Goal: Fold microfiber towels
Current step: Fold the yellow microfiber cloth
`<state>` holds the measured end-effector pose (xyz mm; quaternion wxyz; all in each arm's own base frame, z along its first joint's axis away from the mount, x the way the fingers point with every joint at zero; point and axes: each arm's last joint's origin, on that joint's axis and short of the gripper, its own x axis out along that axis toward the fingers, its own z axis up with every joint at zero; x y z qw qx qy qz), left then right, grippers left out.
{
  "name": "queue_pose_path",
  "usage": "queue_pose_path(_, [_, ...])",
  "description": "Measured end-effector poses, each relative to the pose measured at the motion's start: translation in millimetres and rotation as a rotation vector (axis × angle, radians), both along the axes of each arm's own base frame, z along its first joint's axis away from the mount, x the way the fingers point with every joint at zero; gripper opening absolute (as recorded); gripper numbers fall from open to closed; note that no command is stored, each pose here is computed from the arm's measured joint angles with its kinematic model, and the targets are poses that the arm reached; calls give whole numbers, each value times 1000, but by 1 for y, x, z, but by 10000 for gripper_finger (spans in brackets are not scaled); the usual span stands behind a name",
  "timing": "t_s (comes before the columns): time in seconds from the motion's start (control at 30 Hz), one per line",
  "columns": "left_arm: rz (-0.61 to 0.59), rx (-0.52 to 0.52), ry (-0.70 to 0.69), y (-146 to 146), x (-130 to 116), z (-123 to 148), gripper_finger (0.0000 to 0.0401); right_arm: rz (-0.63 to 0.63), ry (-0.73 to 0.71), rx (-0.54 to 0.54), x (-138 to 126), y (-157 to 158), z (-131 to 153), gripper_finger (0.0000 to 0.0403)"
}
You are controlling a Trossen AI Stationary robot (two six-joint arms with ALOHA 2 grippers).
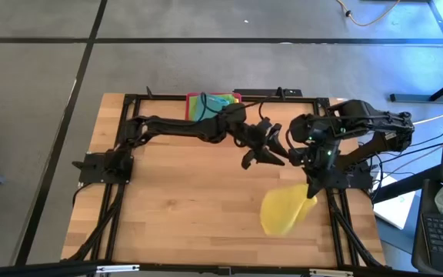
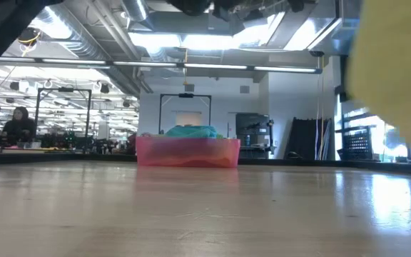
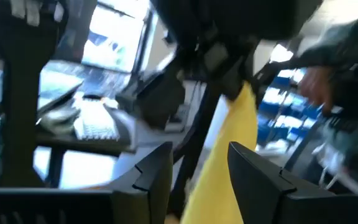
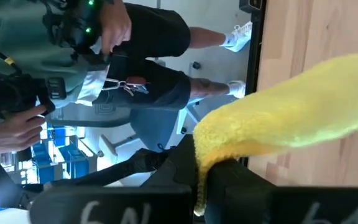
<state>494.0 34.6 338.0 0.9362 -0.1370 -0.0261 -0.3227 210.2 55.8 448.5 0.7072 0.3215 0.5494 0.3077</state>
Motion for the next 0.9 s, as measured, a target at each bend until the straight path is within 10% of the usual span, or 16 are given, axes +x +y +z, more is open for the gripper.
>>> queue_pose_path(0.9, [-130,-147,42,-51,9,-12,147,27,-344,-76,41,5,1,8])
